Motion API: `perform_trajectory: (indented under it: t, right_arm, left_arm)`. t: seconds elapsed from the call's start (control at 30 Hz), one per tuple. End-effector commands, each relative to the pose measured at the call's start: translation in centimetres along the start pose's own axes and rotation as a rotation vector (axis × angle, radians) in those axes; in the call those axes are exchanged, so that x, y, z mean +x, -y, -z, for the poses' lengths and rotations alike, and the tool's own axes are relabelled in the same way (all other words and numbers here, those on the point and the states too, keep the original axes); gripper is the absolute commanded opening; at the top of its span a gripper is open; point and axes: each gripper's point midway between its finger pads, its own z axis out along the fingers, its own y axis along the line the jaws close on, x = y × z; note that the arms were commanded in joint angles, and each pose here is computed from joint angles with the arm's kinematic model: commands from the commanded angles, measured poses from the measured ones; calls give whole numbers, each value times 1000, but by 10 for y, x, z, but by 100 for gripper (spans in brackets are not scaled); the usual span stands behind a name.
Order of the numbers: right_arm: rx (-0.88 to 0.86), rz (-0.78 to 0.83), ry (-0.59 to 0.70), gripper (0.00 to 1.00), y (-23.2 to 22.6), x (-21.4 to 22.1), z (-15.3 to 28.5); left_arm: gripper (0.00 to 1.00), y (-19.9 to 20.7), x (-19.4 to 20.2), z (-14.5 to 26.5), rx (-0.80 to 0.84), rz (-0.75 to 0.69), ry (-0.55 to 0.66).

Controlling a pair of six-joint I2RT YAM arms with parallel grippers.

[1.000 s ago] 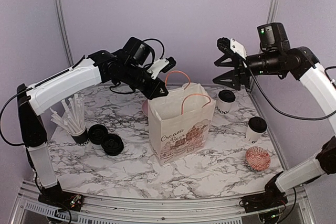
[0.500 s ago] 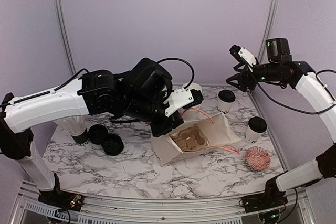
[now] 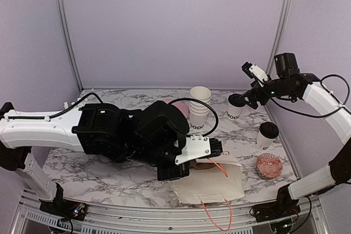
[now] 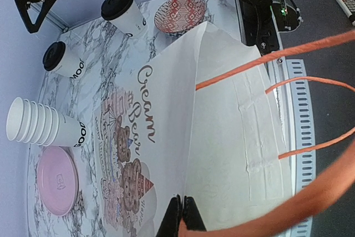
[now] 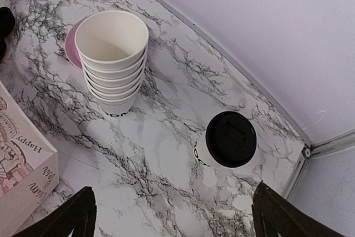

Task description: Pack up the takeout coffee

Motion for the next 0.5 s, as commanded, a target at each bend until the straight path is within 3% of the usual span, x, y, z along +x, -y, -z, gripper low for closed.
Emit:
perform_trajectory:
  t: [0.0,0.23,0.47]
  right_arm:
    - [19,-10,-7,95,0,6,6]
    - [7,-13,-125,91,-6,35,2]
    - [76,-42,-295,88,4,73,3]
  left_arm:
    - [0,-4,-7,21,-33,-3,48]
    - [0,-18,3,10,-110,-30,2]
    - [0,-36,-6,22,-84,33,52]
